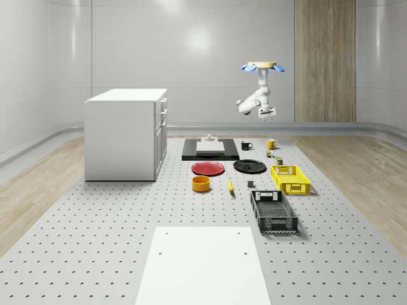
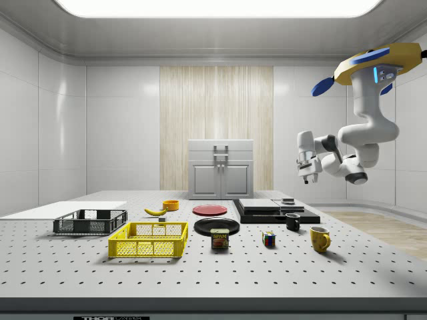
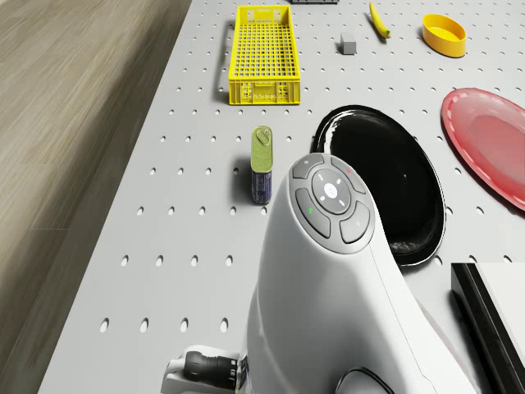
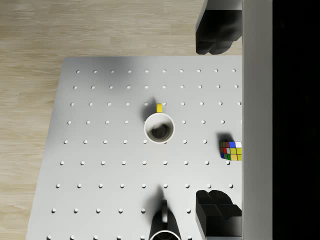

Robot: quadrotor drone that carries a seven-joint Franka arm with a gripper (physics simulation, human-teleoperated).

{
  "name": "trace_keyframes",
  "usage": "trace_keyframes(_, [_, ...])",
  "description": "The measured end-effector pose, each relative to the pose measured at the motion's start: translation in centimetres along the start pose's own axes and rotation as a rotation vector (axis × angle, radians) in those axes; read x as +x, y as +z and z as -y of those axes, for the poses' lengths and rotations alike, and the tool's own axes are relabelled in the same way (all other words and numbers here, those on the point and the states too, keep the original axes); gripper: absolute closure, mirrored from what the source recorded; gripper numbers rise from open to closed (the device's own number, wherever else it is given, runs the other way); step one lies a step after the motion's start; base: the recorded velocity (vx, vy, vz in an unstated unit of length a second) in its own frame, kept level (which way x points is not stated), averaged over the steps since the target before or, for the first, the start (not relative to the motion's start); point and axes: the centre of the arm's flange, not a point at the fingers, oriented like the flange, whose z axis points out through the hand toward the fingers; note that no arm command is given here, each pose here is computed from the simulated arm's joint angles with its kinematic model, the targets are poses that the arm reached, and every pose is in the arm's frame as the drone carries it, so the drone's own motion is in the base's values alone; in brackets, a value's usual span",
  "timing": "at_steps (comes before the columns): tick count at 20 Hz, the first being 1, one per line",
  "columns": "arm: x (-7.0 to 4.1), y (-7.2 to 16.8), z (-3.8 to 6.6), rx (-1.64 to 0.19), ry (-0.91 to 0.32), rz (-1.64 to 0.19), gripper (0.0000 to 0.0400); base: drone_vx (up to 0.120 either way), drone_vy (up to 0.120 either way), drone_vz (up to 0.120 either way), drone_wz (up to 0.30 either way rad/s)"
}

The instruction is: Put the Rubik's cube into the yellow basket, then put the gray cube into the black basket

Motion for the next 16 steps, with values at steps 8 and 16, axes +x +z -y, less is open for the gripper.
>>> trace_keyframes(8, [-0.88, 0.03, 0.86, -0.085, -0.003, -0.091, 0.0000, 0.120, -0.010, -0.120, 0.000])
trace_keyframes(16, [-1.08, 0.06, 1.06, -0.105, -0.003, -0.112, 0.0000, 0.120, -0.030, -0.045, 0.000])
